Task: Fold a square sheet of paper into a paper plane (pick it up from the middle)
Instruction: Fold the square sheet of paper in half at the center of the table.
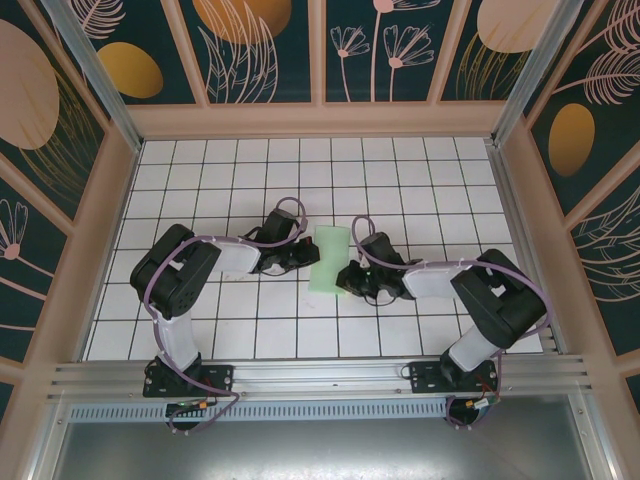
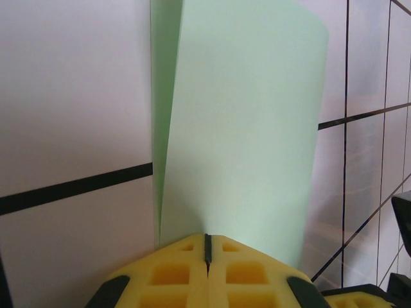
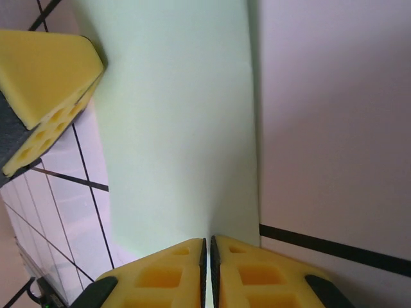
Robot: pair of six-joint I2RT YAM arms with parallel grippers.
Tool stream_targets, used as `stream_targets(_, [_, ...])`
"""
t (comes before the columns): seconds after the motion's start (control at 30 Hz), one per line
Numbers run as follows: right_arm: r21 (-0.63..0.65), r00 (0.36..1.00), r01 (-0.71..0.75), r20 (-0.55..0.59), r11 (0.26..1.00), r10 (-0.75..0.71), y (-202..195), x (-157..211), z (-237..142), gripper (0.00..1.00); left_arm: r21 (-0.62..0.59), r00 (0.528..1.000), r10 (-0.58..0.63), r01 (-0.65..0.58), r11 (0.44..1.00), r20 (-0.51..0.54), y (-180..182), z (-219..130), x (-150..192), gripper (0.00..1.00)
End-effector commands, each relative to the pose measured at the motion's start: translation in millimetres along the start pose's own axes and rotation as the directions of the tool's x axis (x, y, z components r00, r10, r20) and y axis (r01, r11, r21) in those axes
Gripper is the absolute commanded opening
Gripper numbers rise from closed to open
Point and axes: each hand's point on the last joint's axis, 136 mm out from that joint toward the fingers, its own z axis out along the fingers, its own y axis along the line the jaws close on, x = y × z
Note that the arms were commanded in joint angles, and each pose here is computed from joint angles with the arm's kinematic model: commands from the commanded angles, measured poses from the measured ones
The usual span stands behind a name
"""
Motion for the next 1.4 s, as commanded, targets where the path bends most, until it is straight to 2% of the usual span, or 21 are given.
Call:
stream_targets(0.0, [0.056, 0.999, -0.041, -0.011, 0.998, 0.041, -20, 12, -2, 0.15, -0.118, 0.995, -0.040, 0.028, 0.993, -0.093, 33, 1, 30, 0.00])
stream_targets(0.1, [0.056, 1.000, -0.023, 0.008, 0.998, 0.023, -19, 10, -11, 0.16, -0.119, 0.995, -0.040, 0.029, 0.992, -0.090, 33, 1, 30, 0.00])
stream_targets(0.23, [-0.059, 0.999, 0.042, 0.016, 0.997, -0.042, 19, 4, -23, 0.16, -0.124, 0.995, -0.042, 0.031, 0.992, -0.092, 34, 2, 30, 0.00])
stream_targets(0.37, [-0.137, 0.998, 0.059, 0.008, 0.989, -0.059, 36, 5, -24, 0.17, -0.121, 0.995, -0.041, 0.030, 0.992, -0.092, 33, 2, 28, 0.00])
stream_targets(0.53, [-0.105, 0.998, 0.038, -0.046, 0.994, -0.043, 26, 11, -6, 0.17, -0.124, 0.995, -0.038, 0.026, 0.992, -0.096, 33, 1, 29, 0.00])
stream_targets(0.67, [-0.017, 0.997, 0.006, -0.077, 1.000, -0.007, -6, 22, 3, 0.16, -0.127, 0.995, -0.038, 0.025, 0.992, -0.095, 33, 1, 30, 0.00])
stream_targets(0.77, [0.020, 0.996, -0.003, -0.089, 1.000, 0.005, -19, 31, -1, 0.16, -0.130, 0.995, -0.037, 0.025, 0.991, -0.095, 34, 1, 29, 0.00])
stream_targets(0.9, [0.025, 0.997, 0.037, -0.064, 0.999, -0.036, -8, 25, -15, 0.16, -0.130, 0.995, -0.036, 0.023, 0.991, -0.097, 34, 1, 29, 0.00])
stream_targets(1.0, [0.011, 0.998, 0.067, -0.013, 0.998, -0.067, 8, 4, -25, 0.17, -0.133, 0.995, -0.034, 0.021, 0.991, -0.098, 34, 1, 30, 0.00])
stream_targets(1.2, [-0.125, 0.988, 0.041, 0.156, 0.991, -0.021, 40, -74, -44, 0.17, -0.136, 0.995, -0.031, 0.018, 0.991, -0.096, 34, -1, 30, 0.00])
stream_targets(1.37, [-0.146, 0.985, 0.029, 0.172, 0.989, -0.004, 44, -117, -30, 0.17, -0.135, 0.994, -0.035, 0.021, 0.991, -0.103, 34, -1, 31, 0.00])
